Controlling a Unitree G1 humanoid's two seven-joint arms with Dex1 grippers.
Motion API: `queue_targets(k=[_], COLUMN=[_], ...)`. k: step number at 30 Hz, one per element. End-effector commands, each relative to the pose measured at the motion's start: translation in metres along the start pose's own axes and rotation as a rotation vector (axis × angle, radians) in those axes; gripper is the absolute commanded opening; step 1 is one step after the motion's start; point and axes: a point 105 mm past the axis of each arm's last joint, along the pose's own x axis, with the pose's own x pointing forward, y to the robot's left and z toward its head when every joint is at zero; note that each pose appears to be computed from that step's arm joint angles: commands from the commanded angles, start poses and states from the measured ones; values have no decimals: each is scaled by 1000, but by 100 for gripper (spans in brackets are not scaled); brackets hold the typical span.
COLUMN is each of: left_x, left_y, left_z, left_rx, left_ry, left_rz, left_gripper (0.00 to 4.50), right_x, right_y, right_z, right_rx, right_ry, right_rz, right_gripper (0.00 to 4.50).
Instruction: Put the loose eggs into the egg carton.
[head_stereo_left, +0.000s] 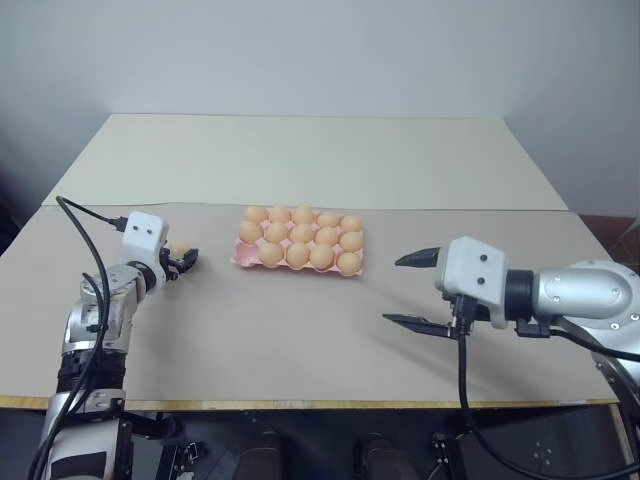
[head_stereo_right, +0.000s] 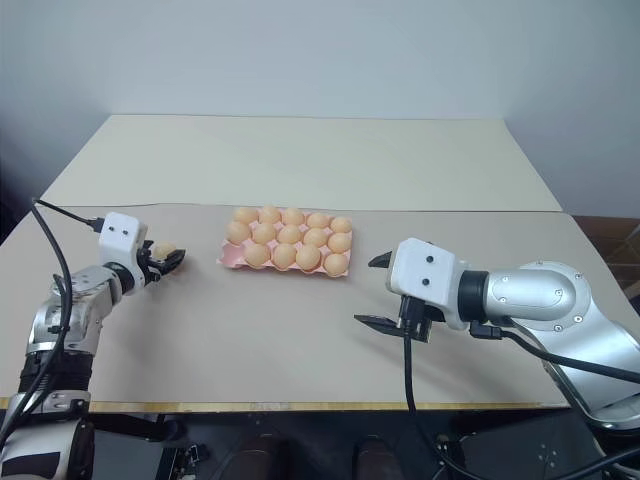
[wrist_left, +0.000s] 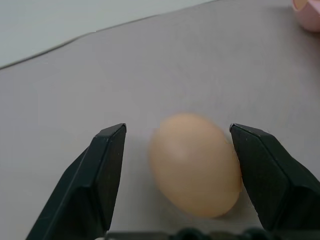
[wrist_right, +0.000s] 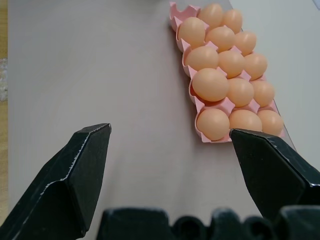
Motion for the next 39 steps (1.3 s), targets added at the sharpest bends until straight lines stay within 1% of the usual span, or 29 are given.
queue_targets(k=[1, 5, 8, 11, 12, 14, 18, 21, 23, 25, 28, 31, 34, 36, 37, 39], left_x=[4, 8, 11, 12, 12, 12, 5, -9, -16, -20, -21, -13, -7, -6, -7, -7], left_y=[1, -2, -3, -3, -3, -2, -7, -28, -42, -56, -70, -77, -78, -82, -85, -88], left_z=[11, 10, 12, 14, 15, 16, 35, 66, 76, 78, 77, 73, 73, 73, 73, 74], left_rx=[37, 43, 46, 64, 72, 96, 118, 112, 128, 142, 176, 227, 243, 227, 232, 238], left_ry=[-36, -42, -57, -77, -79, -85, -177, -366, -422, -443, -444, -413, -406, -404, -416, -426], left_rz=[1, -1, 5, 24, 28, 35, -3, -160, -261, -363, -457, -471, -465, -494, -510, -514], left_gripper=[359, 359, 297, 203, 182, 170, 169, 169, 169, 169, 169, 169, 169, 239, 263, 328], right_x=[-8, -8, -8, -7, -7, -7, -8, -7, -6, -6, -6, -7, -8, -8, -8, -8], right_y=[-4, -7, -8, -8, -8, -9, -9, -10, -10, -11, -11, -10, -8, -6, -6, -6], right_z=[8, 7, 7, 6, 6, 6, 6, 6, 6, 6, 7, 7, 6, 4, 4, 3], right_rx=[-34, -36, -36, -35, -35, -36, -36, -38, -40, -42, -41, -36, -31, -30, -28, -27], right_ry=[-2, 0, 2, 2, 2, 3, 3, 5, 4, 2, 1, 1, 6, 14, 16, 19], right_rz=[-39, -49, -53, -55, -56, -59, -64, -73, -78, -86, -100, -115, -124, -126, -126, -128], right_gripper=[443, 443, 443, 443, 443, 443, 443, 443, 443, 443, 443, 443, 443, 443, 443, 443])
